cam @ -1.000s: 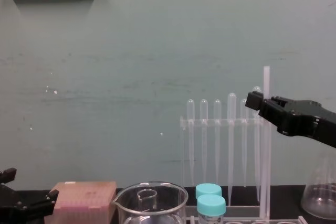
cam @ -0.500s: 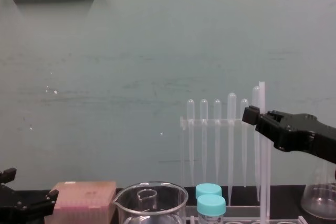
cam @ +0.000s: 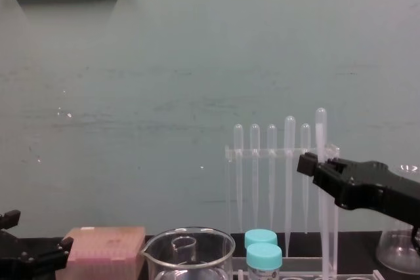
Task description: Pick up the stirring rod with one hand, then place it down.
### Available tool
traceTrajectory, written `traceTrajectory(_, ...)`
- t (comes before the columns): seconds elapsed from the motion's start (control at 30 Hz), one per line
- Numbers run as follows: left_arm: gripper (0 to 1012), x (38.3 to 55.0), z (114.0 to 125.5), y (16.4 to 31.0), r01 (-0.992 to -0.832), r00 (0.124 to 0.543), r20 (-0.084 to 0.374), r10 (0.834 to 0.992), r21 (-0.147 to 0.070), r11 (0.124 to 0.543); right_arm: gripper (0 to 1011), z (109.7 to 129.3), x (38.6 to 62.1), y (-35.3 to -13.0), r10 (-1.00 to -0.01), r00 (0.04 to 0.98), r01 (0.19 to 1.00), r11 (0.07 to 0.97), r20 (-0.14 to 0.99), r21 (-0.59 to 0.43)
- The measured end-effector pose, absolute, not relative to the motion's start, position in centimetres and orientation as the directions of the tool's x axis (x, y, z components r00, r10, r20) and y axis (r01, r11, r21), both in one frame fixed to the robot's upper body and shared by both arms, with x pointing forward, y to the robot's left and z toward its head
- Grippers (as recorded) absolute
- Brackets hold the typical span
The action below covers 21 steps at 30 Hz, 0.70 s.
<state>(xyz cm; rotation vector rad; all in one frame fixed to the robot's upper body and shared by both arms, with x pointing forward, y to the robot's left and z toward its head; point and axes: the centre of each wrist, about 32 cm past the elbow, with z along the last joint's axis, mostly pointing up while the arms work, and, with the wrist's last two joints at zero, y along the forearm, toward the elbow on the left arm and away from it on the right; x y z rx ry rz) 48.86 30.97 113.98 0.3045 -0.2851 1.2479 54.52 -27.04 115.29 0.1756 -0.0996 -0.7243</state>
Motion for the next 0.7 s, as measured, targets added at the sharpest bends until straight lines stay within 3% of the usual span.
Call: traceTrajectory(0.7,1000,48.9,114.0,31.0,-0.955,0.292,0.374,0.88,0.07,0.287,69,113.5,54.4,-27.1,-0.674,0.739,0.668,0.732,-0.001,0.133)
